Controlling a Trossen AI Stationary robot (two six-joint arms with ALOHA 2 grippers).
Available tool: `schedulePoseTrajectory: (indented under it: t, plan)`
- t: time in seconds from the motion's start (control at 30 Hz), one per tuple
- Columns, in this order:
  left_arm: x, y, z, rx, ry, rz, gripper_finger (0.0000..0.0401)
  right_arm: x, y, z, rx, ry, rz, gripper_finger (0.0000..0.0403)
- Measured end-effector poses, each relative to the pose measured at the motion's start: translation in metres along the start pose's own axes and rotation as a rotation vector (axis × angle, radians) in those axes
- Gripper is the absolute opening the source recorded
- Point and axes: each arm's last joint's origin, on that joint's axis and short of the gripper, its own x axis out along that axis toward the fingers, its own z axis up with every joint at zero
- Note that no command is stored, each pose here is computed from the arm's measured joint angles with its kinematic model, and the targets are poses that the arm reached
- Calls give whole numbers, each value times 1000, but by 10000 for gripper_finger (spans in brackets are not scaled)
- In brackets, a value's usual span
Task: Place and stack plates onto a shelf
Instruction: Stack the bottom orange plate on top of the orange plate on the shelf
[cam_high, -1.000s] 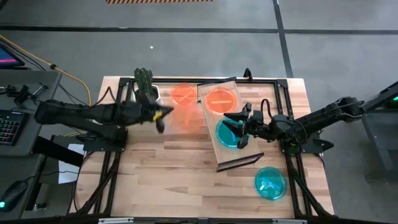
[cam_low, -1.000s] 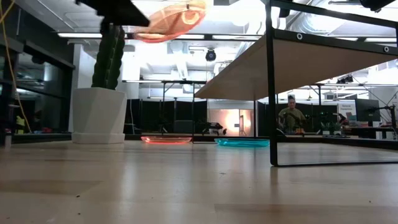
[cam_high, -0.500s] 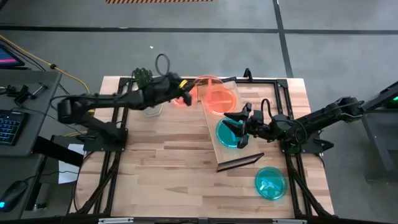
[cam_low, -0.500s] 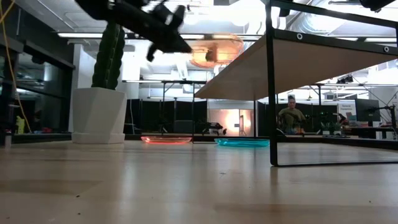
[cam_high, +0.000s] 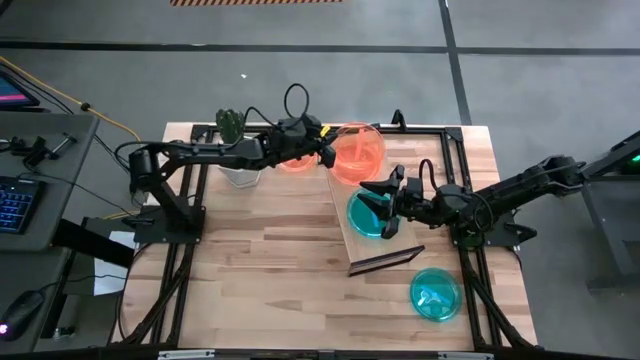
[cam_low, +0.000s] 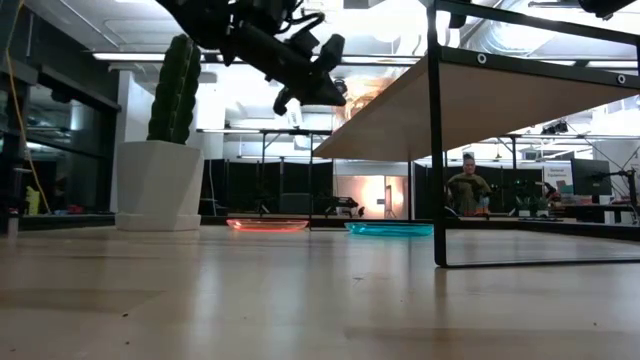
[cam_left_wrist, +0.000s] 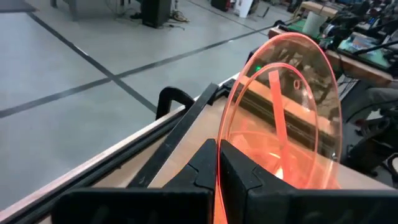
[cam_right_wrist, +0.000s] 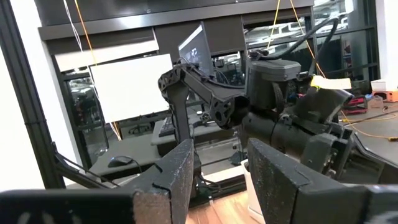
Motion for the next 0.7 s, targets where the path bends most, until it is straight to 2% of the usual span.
schedulePoseTrajectory:
  t: [0.3,0.47,0.7]
  plan:
    - [0,-4,-2,38,10,-16,0,0,0,0,0,0,0,140]
    - [-2,-5,-1,38,32,-81,1,0,0,0,0,0,0,140]
    - [-3,-4,-5,49,73,-72,1,0,0,0,0,-1,0,140]
